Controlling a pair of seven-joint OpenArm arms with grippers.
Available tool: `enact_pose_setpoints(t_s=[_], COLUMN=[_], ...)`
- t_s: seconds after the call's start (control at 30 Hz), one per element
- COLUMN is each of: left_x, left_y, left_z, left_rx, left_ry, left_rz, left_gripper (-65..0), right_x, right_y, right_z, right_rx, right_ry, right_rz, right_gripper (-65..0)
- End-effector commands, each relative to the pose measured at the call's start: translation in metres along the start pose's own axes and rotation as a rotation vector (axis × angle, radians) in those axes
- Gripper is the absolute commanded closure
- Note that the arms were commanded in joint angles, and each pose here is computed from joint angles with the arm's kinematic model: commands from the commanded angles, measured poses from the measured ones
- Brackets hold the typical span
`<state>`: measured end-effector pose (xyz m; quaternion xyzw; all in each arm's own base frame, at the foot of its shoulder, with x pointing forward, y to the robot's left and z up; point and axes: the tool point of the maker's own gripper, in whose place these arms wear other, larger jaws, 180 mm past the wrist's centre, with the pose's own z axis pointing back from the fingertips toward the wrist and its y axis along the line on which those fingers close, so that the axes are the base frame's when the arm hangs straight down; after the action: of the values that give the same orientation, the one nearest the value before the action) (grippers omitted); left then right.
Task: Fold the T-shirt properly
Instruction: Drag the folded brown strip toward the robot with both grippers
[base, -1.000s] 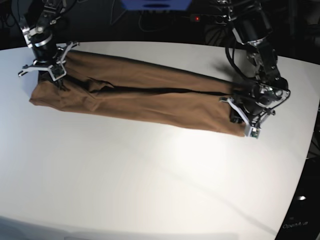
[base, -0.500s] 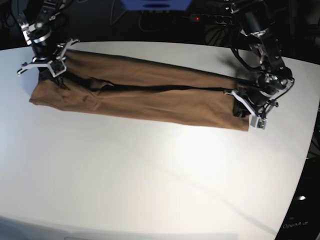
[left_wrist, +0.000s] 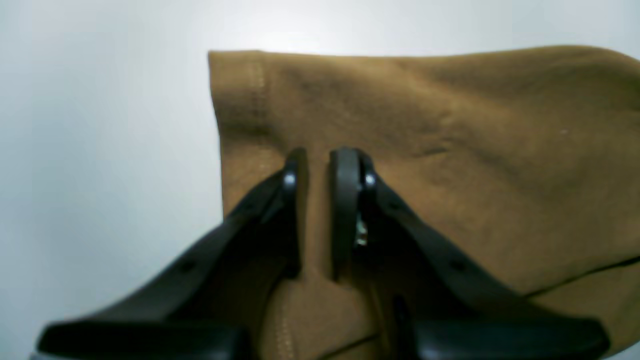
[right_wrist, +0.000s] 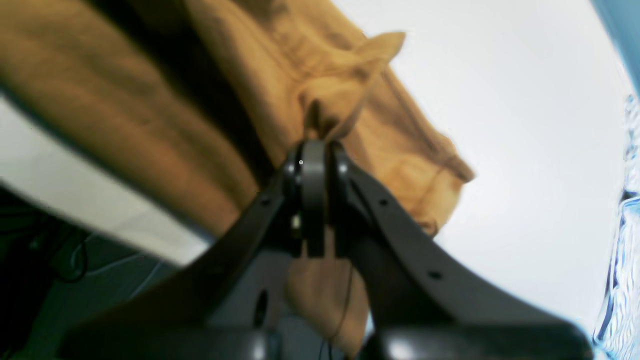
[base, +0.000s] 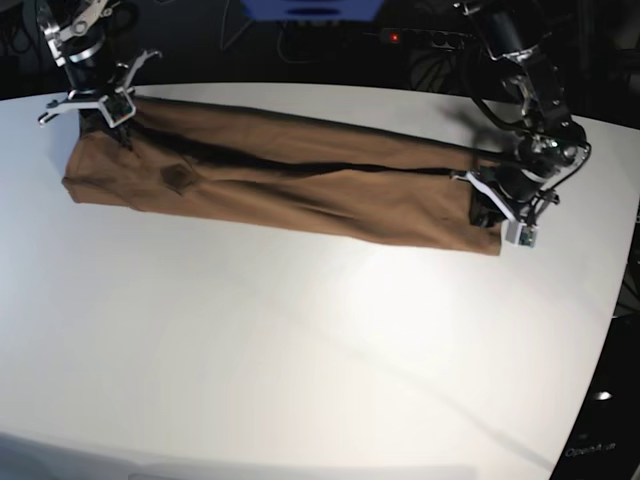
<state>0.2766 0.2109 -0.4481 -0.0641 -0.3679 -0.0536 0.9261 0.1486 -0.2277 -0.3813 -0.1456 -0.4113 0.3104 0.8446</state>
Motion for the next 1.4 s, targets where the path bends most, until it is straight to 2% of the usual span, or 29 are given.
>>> enact_pose_setpoints(t_s=[0.0,0.4,0.7,0.8,0.93,1.03,1.13,1.37], left_x=[-0.050,-0.060,-0.060,-0.060,-0.060,-0.060,-0.060,-0.060], left_y=[0.010,0.024,0.026,0.026,0.026,0.026,0.026,0.025], left_z=[0.007,0.015,0.015,0.015,0.015,0.015,0.015,0.014], left_rx=[0.047,0.069,0.070,0.070,0.070,0.070,0.070,0.069], left_ry=[0.221,0.252,0.255,0.255,0.253,0.253,0.253,0.253], left_rz=[-0.043,-0.062,-0.063,-0.063,-0.063,-0.063,-0.063,-0.062], left_gripper=[-8.2,-8.2,-8.2,-8.2,-8.2,-8.2,-8.2,-8.2], right_x=[0.006,-0.025,-0.031,-0.032,-0.035,-0.035,-0.032,-0.029], right_y=[-0.006,-0.001,-0.007,-0.009,-0.012,-0.013,-0.018,-0.067], right_z=[0.003,-0.023,-0.019,-0.018,-0.017,-0.017,-0.019,-0.022], right_rx=[-0.020,0.024,-0.001,-0.006,-0.017,-0.017,-0.027,-0.170], right_ry=[-0.030,0.018,0.031,0.035,0.043,0.042,0.033,0.020], right_rz=[0.003,-0.049,-0.062,-0.063,-0.065,-0.062,-0.057,-0.077], right_gripper=[-0.7,-1.3,-2.6,-12.2,-33.7,-44.0,-47.6,-47.4])
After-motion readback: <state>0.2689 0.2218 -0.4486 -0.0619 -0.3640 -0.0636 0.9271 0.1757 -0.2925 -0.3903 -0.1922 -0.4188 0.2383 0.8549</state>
